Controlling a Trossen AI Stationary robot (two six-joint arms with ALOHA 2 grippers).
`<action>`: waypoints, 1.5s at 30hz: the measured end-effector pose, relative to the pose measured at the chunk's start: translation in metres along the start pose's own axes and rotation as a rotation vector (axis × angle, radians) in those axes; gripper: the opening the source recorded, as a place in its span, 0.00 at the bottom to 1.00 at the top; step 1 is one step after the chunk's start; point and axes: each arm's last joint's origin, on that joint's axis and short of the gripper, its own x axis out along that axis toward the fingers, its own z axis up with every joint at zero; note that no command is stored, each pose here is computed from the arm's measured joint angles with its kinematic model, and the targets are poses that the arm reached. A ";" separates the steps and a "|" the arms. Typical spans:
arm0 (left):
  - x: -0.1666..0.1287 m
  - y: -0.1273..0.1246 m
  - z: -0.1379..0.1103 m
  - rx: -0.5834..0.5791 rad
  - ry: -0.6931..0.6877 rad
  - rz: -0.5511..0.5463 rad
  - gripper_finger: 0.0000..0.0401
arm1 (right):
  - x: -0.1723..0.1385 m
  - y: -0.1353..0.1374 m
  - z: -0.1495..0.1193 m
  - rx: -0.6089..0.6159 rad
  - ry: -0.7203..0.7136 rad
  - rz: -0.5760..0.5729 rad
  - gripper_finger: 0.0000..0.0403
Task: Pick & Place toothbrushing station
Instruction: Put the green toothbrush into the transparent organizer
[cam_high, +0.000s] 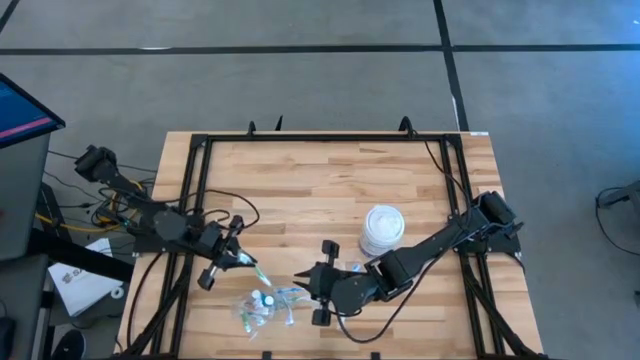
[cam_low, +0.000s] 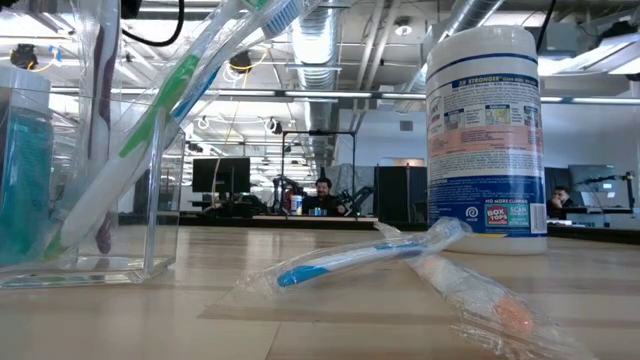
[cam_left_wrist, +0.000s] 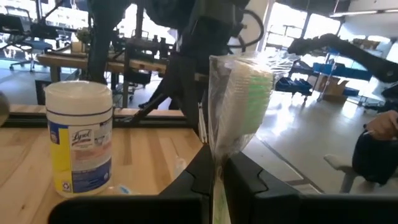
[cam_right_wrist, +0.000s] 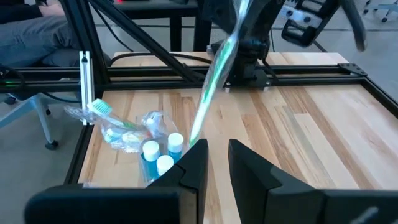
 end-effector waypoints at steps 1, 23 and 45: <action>-0.001 -0.001 0.001 -0.001 -0.004 -0.003 0.02 | 0.000 0.000 0.000 0.000 0.000 0.000 0.14; 0.026 -0.010 -0.021 0.033 0.110 -0.014 0.02 | -0.002 0.002 0.000 -0.001 -0.003 0.007 0.14; 0.061 -0.005 -0.050 0.108 0.249 -0.059 0.02 | -0.002 0.002 -0.002 -0.011 0.010 0.003 0.14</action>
